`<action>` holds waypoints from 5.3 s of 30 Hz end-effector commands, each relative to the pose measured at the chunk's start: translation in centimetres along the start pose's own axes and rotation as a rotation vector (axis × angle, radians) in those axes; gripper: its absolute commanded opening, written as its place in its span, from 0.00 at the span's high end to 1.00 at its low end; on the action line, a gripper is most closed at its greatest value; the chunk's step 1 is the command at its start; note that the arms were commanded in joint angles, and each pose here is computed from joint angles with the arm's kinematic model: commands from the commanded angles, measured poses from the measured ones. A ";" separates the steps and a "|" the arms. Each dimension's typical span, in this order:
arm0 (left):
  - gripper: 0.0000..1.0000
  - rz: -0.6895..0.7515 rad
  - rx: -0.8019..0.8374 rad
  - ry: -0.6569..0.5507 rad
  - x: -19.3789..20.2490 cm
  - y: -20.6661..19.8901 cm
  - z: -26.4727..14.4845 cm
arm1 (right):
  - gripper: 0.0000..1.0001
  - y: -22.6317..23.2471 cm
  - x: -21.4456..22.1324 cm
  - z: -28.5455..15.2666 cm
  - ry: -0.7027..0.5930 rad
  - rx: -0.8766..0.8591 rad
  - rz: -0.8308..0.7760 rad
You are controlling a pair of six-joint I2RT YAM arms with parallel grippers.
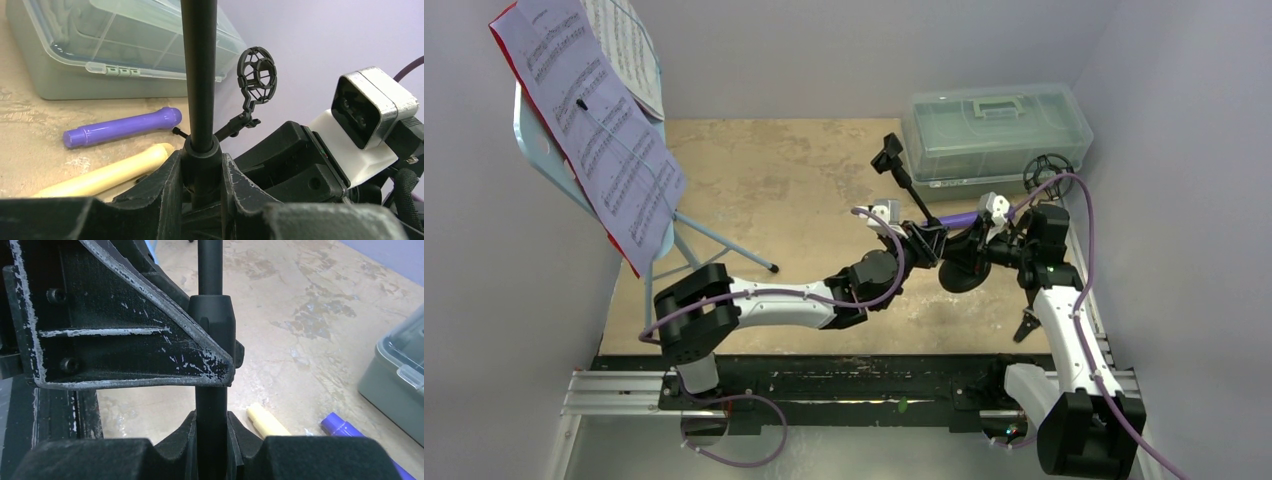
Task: Pack up the instrument practice props
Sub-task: Unscrew the knob on the music stand.
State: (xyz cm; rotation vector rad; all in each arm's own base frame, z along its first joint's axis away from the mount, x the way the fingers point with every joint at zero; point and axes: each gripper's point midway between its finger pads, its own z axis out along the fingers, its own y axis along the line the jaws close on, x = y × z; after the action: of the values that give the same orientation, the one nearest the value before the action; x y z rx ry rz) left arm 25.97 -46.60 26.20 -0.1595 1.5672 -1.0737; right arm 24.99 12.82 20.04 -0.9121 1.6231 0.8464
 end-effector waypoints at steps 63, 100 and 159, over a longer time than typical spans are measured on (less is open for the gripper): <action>1.00 -0.243 0.260 -0.241 -4.8 -3.0 -3.6 | 1.00 -2.3 -0.2 -0.4 0.031 0.080 -0.090; 0.22 -0.098 0.841 0.025 -3.6 -1.7 -6.7 | 1.00 1.2 -0.5 -0.4 -0.004 -0.099 -0.152; 0.19 0.054 0.168 0.076 -2.5 -5.0 -2.0 | 1.00 -1.1 -1.1 -0.4 0.004 0.025 -0.110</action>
State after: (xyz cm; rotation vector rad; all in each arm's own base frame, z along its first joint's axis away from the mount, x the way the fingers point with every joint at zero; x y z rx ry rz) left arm 26.35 -47.39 25.20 -0.1413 1.7600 -0.9735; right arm 26.45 11.22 18.53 -0.9150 1.6904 0.7199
